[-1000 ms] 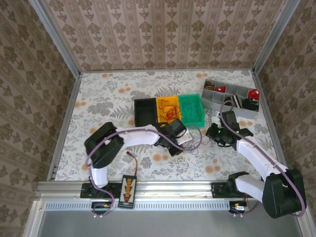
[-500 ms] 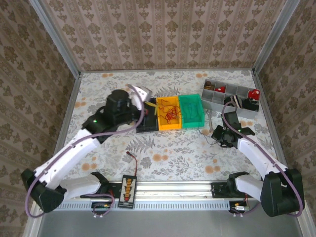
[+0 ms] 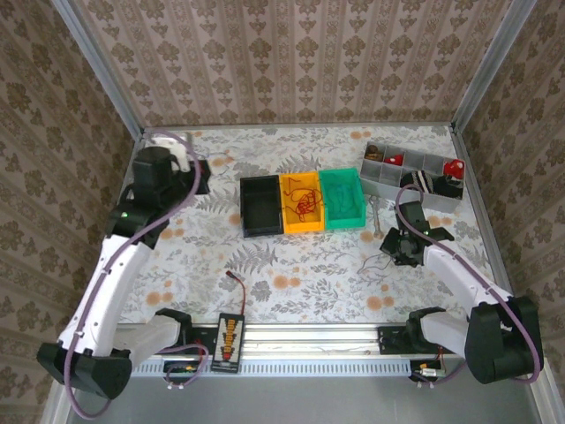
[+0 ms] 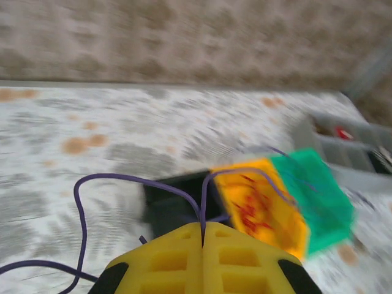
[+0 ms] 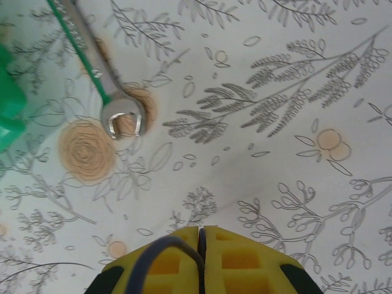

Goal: Untangle the cables

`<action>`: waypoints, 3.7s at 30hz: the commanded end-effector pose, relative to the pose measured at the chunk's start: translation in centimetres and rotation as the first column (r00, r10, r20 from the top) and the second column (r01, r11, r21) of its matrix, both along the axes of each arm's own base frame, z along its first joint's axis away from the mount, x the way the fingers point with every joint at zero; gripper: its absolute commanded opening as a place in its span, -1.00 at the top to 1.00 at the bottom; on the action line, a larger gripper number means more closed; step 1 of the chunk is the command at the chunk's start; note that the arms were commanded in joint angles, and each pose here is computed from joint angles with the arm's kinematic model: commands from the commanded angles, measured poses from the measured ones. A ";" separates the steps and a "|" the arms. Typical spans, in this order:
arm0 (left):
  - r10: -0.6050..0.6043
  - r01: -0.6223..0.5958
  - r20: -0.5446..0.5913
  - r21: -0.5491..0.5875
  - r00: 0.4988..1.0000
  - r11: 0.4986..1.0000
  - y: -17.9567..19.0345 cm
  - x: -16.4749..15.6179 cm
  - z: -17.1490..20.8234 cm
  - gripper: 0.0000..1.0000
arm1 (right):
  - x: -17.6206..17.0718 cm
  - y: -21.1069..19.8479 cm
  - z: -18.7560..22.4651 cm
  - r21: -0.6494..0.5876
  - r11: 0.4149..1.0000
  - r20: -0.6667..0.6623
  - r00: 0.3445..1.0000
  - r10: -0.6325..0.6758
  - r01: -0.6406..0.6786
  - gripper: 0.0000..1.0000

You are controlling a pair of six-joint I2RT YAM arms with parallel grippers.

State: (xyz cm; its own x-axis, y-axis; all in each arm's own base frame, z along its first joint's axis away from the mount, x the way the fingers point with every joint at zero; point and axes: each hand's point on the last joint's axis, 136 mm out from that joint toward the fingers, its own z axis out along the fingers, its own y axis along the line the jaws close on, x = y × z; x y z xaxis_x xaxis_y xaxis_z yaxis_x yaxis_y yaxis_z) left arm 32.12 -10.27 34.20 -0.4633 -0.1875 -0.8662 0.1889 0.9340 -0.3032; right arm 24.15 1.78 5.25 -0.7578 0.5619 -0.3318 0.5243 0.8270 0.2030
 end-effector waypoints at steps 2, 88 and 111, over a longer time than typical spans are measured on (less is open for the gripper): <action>0.116 -0.112 0.035 -0.091 0.993 0.990 2.9 -0.3 2.5 1.00 | -1.6 -1.1 -1.2 -0.039 0.999 -0.056 0.998 -0.040 0.038 1.00; -0.210 0.136 -0.364 -0.219 0.907 0.966 -17.5 7.0 -21.3 0.54 | -0.4 0.1 1.4 0.010 0.999 0.041 0.998 0.046 -0.046 1.00; 0.033 -0.074 -0.181 -0.221 0.983 0.973 -9.0 6.0 -10.0 -0.74 | 3.5 5.8 15.1 0.087 0.951 0.436 0.870 0.230 -0.295 1.00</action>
State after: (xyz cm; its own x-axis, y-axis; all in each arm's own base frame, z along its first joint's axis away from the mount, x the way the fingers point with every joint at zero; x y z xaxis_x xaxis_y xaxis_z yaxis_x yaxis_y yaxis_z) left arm 39.13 -19.55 25.74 -0.5484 -0.3807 -0.7445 0.1033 0.8527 -0.5120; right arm 27.53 5.67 17.71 -0.6833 0.4762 -0.5535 0.2348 0.8611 0.4510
